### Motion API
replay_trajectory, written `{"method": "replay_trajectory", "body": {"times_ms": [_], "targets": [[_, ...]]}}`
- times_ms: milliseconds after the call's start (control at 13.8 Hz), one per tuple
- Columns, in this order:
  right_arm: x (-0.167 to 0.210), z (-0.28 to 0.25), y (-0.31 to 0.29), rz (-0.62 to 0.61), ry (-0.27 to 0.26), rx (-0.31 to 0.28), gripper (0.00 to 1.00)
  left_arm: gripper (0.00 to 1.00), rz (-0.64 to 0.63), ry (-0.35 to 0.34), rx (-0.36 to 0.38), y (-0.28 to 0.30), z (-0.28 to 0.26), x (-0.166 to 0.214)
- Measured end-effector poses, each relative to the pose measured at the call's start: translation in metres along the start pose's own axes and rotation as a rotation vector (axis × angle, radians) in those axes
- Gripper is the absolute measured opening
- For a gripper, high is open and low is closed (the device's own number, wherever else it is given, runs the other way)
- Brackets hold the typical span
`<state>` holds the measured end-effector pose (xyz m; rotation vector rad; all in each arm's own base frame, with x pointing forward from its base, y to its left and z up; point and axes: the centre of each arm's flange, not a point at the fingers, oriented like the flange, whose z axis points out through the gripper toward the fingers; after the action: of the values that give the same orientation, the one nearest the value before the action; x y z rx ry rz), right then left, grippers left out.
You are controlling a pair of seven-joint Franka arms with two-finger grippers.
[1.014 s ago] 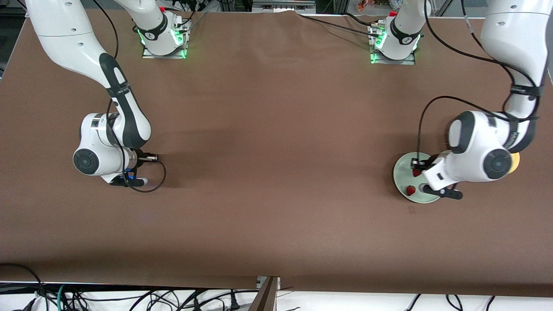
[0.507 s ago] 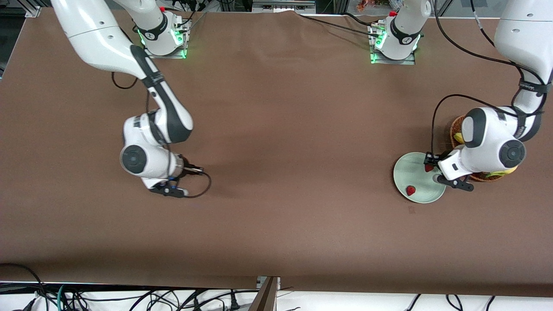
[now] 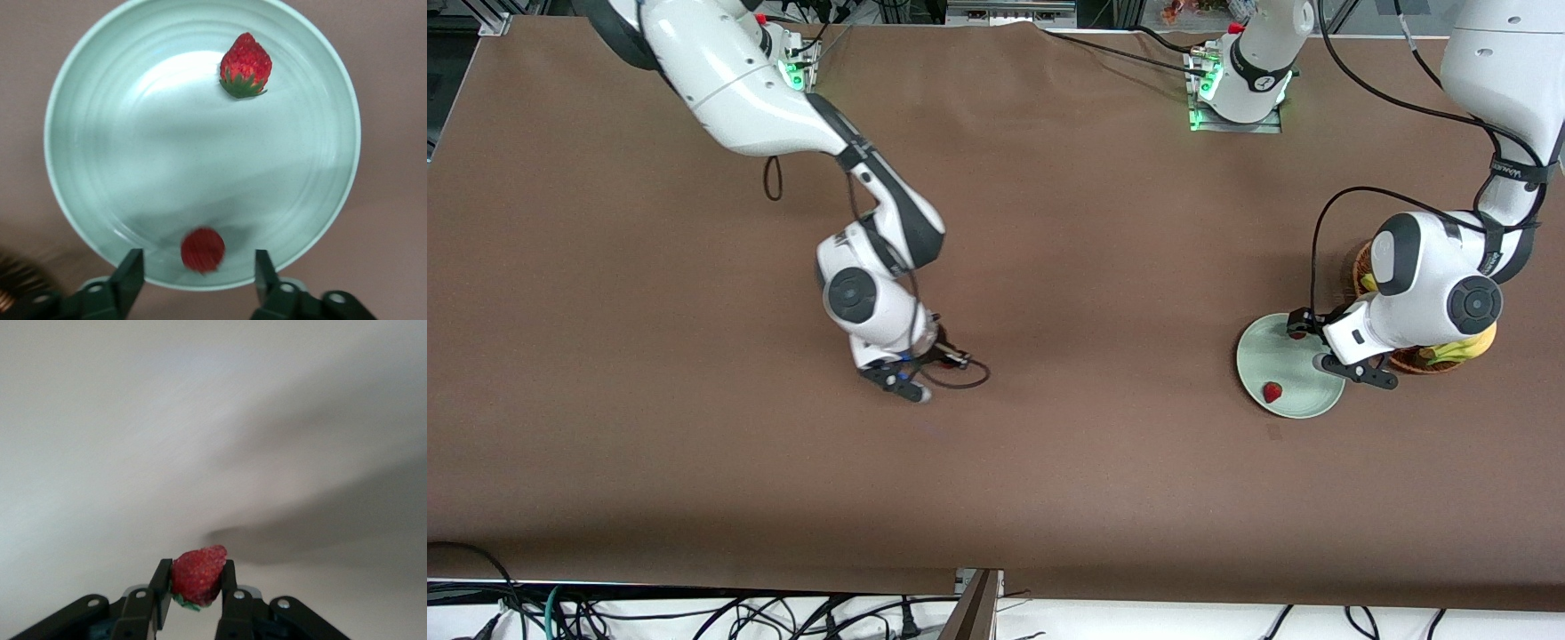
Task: Collect all strawberries into plate
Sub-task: 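Carry the third strawberry with the right gripper and set it down mid-table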
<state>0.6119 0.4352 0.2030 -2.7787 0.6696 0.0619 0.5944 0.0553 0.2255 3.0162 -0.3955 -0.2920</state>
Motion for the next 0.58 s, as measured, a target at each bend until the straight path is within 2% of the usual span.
{"method": "replay_trajectory", "body": {"times_ms": [145, 362, 580], "targets": [[-0.028, 0.007, -0.03, 0.011, 0.011, 0.05, 0.33, 1.0, -0.025, -0.016, -0.041, 0.003, -0.023, 0.001], [-0.061, 0.01, -0.066, 0.028, 0.032, 0.148, 0.33, 1.0, -0.07, -0.031, -0.084, 0.025, -0.054, 0.011], [-0.103, 0.038, -0.08, 0.018, 0.001, 0.202, 0.33, 1.0, -0.15, -0.048, -0.082, 0.075, -0.049, 0.026]]}}
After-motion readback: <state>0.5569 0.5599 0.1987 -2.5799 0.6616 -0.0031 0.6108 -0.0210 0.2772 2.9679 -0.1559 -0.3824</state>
